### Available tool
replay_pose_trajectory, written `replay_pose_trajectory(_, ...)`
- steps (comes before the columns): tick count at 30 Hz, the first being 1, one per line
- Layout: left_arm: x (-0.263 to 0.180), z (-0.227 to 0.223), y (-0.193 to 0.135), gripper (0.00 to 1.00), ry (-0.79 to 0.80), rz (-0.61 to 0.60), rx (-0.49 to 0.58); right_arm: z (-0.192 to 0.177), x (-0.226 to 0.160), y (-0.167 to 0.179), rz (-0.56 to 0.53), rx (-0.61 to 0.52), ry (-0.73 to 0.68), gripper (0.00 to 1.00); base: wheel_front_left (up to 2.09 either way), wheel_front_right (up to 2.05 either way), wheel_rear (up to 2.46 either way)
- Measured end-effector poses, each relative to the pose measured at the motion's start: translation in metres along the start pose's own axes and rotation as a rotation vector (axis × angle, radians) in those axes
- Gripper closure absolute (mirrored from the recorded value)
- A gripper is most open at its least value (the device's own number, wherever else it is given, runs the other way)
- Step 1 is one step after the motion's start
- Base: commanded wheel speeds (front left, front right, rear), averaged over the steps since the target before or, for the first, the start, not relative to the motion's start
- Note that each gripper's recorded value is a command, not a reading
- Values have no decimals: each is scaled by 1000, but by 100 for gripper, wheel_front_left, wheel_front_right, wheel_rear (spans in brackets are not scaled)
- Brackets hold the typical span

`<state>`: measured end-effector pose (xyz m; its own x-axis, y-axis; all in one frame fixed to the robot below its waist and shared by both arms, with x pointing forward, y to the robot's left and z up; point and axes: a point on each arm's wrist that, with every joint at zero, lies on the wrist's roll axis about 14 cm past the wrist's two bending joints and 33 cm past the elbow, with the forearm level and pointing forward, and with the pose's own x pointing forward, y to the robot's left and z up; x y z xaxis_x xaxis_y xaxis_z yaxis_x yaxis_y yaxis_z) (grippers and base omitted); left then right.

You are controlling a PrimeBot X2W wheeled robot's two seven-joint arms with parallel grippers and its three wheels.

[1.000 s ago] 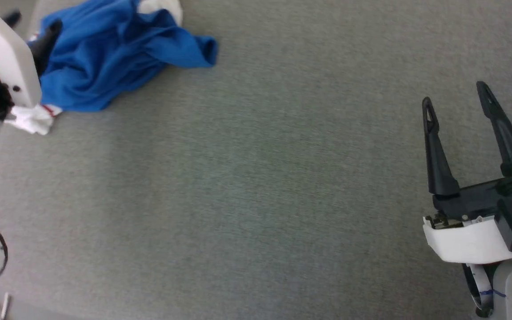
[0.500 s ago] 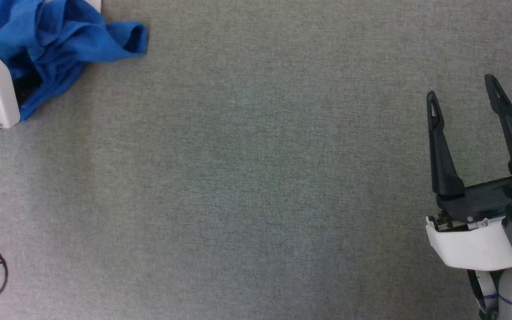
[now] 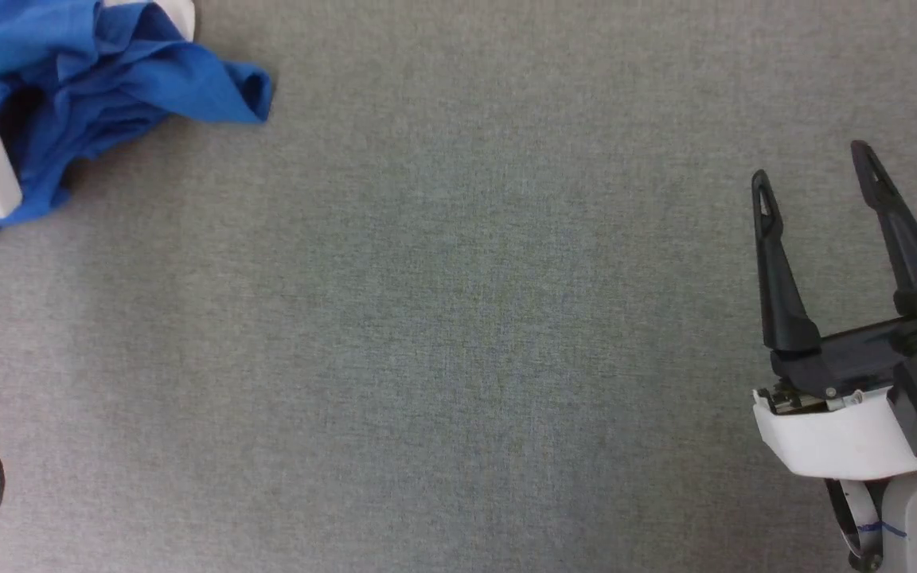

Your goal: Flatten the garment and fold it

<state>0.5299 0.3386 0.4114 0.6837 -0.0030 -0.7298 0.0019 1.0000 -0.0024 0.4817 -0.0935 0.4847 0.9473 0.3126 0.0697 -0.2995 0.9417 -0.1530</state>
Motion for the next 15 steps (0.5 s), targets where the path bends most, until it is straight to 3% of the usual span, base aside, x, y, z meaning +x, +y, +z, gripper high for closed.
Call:
replay_pose_trajectory(8, -47, 66, 0, 100, -250, 11, 57, 30, -13, -14, -45, 11, -77, 0, 0, 0, 0)
replay_pose_trajectory(15, -101, 129, -43, 100, -453, -81, 117, 53, -38, -37, -118, 2, -116, 0, 0, 0, 0)
